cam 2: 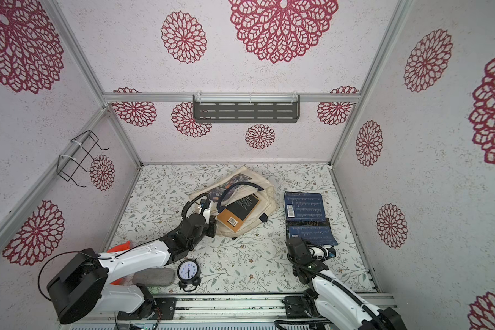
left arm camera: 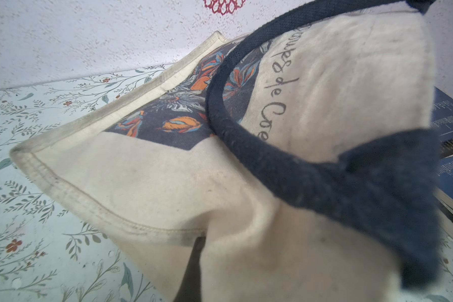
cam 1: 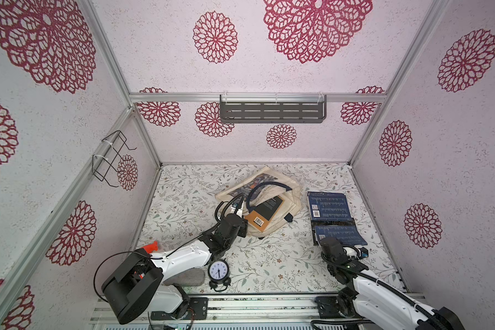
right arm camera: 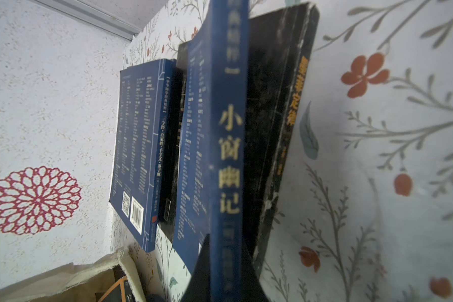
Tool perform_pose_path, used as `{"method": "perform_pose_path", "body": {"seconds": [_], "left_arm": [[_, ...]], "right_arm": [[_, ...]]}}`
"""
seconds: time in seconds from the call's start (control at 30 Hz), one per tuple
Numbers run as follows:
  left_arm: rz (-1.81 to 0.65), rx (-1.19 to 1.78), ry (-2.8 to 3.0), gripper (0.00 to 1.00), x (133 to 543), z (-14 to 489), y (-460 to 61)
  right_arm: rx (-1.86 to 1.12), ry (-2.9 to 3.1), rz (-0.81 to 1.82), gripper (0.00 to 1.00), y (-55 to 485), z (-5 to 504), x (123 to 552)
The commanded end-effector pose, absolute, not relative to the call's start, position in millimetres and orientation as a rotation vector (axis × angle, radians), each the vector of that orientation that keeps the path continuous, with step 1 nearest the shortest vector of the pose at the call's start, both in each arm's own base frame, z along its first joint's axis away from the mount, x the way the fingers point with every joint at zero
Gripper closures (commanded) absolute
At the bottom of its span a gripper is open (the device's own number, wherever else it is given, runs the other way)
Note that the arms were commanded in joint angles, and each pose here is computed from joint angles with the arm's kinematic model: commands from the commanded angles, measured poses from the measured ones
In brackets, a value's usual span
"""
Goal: Take out the books from the canvas bag
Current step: Place the book on the book.
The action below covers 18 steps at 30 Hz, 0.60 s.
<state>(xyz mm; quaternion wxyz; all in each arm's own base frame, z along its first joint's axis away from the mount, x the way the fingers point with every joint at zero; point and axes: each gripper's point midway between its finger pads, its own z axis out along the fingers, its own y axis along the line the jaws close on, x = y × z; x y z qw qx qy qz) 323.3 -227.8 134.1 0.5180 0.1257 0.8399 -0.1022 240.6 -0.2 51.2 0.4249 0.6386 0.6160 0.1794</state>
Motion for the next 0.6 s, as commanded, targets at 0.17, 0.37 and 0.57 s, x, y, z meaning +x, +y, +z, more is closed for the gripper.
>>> {"method": "perform_pose_path", "body": {"seconds": [0.17,0.37,0.57], "left_arm": [[-0.239,0.307,1.998,1.00,326,140,-235],[-0.238,0.311,1.998,1.00,326,140,-236],[-0.238,0.312,2.000,1.00,326,139,-236]], "right_arm": [[1.615,1.543,0.545,1.00,10,51,264],[1.621,1.570,0.542,1.00,14,48,271],[1.651,1.583,0.517,1.00,10,41,272]]}}
